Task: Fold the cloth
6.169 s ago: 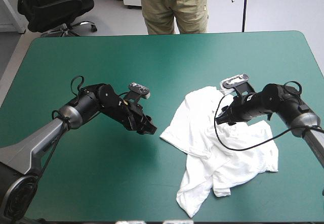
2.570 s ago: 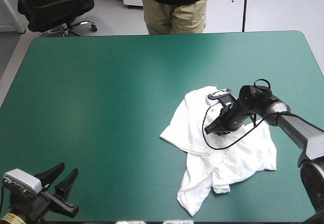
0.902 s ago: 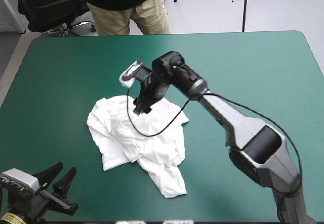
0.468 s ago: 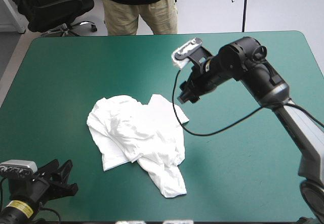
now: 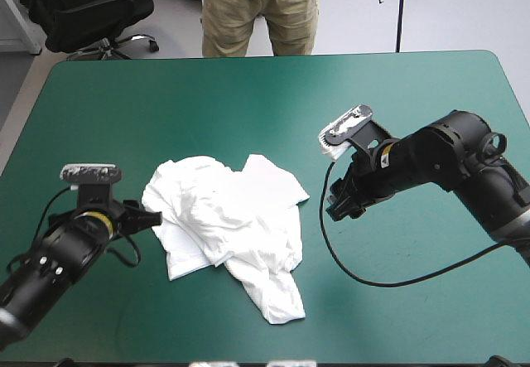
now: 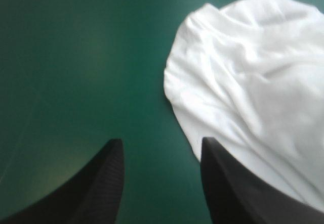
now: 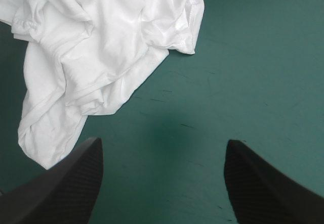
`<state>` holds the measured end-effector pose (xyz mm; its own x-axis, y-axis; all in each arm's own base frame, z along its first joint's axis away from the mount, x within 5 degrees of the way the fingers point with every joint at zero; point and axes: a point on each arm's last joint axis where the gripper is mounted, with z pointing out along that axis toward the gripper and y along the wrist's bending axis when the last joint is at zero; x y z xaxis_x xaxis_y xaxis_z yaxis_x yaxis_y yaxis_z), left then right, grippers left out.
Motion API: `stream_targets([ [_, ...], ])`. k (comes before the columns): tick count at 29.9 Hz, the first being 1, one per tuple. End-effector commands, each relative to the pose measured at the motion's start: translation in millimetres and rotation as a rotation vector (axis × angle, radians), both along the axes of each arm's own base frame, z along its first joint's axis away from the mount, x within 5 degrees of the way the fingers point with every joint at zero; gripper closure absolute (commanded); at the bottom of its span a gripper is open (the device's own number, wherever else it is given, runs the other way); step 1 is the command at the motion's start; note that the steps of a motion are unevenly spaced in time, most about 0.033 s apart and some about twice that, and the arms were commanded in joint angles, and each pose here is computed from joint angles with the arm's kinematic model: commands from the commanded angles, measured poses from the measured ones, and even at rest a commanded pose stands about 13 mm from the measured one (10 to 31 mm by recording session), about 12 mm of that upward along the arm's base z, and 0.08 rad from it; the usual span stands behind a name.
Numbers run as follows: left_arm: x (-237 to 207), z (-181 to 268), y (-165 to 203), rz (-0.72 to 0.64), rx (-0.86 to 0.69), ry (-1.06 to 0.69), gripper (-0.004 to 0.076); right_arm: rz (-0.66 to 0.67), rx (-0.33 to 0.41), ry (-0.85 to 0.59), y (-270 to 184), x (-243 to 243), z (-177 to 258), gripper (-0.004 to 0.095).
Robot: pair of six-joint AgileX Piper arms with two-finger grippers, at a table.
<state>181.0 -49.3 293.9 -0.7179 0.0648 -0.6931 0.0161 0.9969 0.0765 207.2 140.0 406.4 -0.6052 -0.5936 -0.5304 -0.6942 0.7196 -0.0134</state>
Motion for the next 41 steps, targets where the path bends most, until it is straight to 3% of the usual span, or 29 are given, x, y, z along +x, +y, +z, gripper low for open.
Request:
stream_targets([
  [1,36,13,0,0.015,0.006,-0.036,0.0373,-0.007,0.053,-0.077,-5,-5,16,0.0274],
  [5,72,-8,22,0.064,-0.018,0.118,0.0386,0.017,0.051,-0.087,-4,-6,17,0.0274],
  [11,98,-34,38,-0.002,-0.248,0.249,0.0386,0.022,0.080,-0.100,-2,-5,18,0.0274],
  [16,113,-51,39,-0.025,-0.251,0.244,0.0386,0.039,0.110,-0.101,1,-6,20,0.0274],
  [26,132,-90,38,-0.036,-0.252,0.313,0.0388,0.037,0.101,-0.107,0,-5,20,0.0274],
  [28,133,-92,36,-0.059,-0.260,0.315,0.0448,0.032,0.090,-0.114,-1,-4,19,0.0274],
  [31,134,-91,34,-0.100,-0.262,0.303,0.0717,0.010,0.055,-0.134,-4,-2,19,0.0274],
  [34,133,-92,33,-0.123,-0.259,0.309,0.0735,-0.039,0.060,-0.185,-6,3,22,0.0284],
  [37,132,-92,33,-0.131,-0.260,0.322,0.0736,-0.058,0.127,-0.253,0,12,25,0.0312],
  [41,131,-92,33,-0.133,-0.263,0.330,0.0736,-0.060,0.139,-0.222,16,35,7,0.0314],
])
